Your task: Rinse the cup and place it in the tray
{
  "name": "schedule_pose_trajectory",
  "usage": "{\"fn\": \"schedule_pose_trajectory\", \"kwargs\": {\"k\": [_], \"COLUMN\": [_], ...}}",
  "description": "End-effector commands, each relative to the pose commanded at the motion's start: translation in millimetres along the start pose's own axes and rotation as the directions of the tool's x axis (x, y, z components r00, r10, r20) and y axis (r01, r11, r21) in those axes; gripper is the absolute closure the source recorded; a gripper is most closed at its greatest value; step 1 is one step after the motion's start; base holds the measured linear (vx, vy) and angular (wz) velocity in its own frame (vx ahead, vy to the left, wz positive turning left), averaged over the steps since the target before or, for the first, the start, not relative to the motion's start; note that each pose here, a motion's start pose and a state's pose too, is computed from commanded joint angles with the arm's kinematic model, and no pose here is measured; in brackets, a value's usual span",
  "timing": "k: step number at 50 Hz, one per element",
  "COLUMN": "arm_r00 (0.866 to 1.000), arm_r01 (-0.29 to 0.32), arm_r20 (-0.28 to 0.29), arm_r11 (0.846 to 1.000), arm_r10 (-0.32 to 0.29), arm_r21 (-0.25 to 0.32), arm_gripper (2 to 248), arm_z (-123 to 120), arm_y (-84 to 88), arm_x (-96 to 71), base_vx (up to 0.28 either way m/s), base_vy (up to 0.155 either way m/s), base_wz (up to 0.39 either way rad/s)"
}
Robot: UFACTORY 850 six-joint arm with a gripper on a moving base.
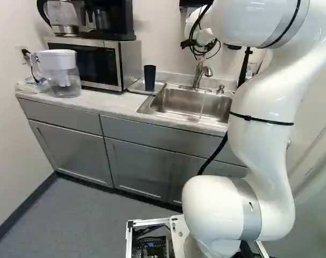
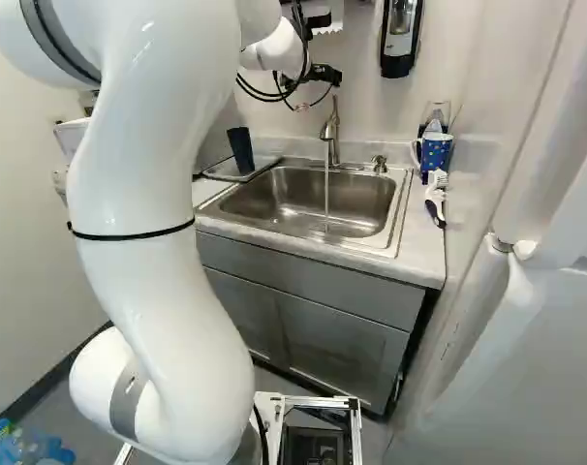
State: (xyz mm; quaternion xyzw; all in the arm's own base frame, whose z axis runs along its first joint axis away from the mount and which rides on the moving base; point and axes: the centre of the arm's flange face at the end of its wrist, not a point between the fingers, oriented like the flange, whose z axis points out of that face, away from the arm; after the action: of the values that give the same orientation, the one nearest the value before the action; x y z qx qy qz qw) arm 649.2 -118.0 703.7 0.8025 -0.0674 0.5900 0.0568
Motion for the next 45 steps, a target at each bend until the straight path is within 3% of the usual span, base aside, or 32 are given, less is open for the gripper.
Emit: {"fn": "schedule_pose_trajectory", "kwargs": {"k": [45], "arm_r00": [0.998], "arm_r01": [0.001], "arm_r20": [0.059], "arm_r11": [1.0], "arm_r10": [-0.001], "arm_r21": [0.004], "arm_gripper": [3], "arm_z": [-4.1], "arm_y": [-2.3], "arm_x": [-5.9], "base_vx": [0.0], "base_vy": [0.0], "base_wz": [0.0]}}
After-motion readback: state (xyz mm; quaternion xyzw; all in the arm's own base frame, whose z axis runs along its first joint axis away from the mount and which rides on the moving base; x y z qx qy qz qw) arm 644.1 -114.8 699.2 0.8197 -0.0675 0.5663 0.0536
